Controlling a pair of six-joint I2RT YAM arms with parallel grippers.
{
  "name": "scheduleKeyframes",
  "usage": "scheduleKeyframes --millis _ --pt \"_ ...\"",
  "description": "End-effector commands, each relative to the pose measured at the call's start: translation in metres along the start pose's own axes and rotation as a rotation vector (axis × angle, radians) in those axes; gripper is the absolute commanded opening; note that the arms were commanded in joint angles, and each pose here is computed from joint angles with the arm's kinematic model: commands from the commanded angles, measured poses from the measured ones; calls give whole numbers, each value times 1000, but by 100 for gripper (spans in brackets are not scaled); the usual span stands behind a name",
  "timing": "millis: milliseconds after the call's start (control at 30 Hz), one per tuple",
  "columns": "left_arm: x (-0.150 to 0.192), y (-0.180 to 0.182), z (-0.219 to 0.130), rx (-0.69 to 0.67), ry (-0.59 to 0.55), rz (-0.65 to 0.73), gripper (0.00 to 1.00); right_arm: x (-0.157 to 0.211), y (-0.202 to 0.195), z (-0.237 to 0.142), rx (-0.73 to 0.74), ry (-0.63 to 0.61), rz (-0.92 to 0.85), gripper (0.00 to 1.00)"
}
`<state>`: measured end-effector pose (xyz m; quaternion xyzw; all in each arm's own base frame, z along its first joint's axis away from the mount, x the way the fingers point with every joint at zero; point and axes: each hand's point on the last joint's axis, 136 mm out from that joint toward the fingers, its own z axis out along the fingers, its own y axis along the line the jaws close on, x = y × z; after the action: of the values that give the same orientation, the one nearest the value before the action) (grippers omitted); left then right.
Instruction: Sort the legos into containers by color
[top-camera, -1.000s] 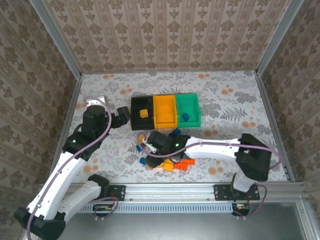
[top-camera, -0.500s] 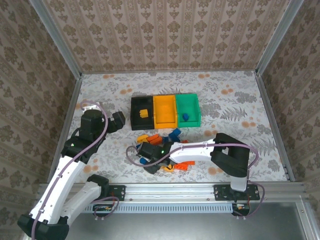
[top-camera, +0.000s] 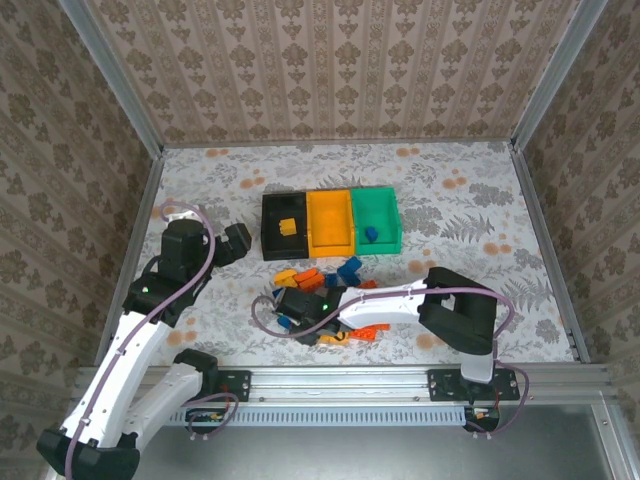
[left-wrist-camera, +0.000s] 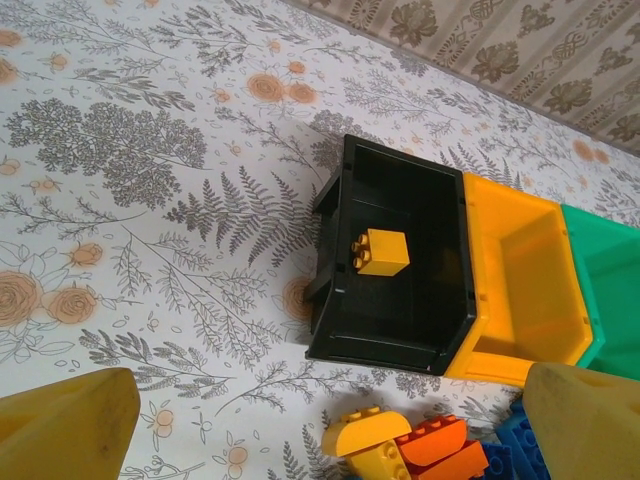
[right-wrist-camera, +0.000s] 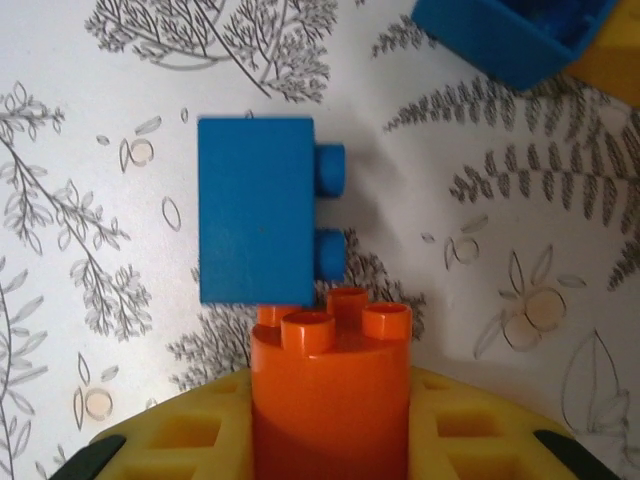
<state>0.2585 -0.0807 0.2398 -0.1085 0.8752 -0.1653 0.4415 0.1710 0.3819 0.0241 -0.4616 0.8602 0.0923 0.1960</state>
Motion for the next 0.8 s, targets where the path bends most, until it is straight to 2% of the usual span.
scheduleKeyframes --millis 0,100,233,367,567,700,767 --pt "2 -2 2 22 4 -20 100 -24 -21 -35 27 -127 70 18" --pt "7 -2 4 36 5 -25 100 -39 -49 -66 53 -215 152 18" --pt "20 -2 13 60 29 -40 100 -57 -115 -91 122 -282 367 18" --pt "40 -5 27 90 89 -58 100 -61 -177 -83 191 -258 581 18" --pt "73 -8 43 98 173 -34 100 -74 -232 -57 285 -210 695 20" --pt "94 -13 48 101 228 7 100 -85 -248 -47 302 -205 734 29" --pt "104 -13 50 98 255 20 100 -91 -254 -45 309 -206 741 44"
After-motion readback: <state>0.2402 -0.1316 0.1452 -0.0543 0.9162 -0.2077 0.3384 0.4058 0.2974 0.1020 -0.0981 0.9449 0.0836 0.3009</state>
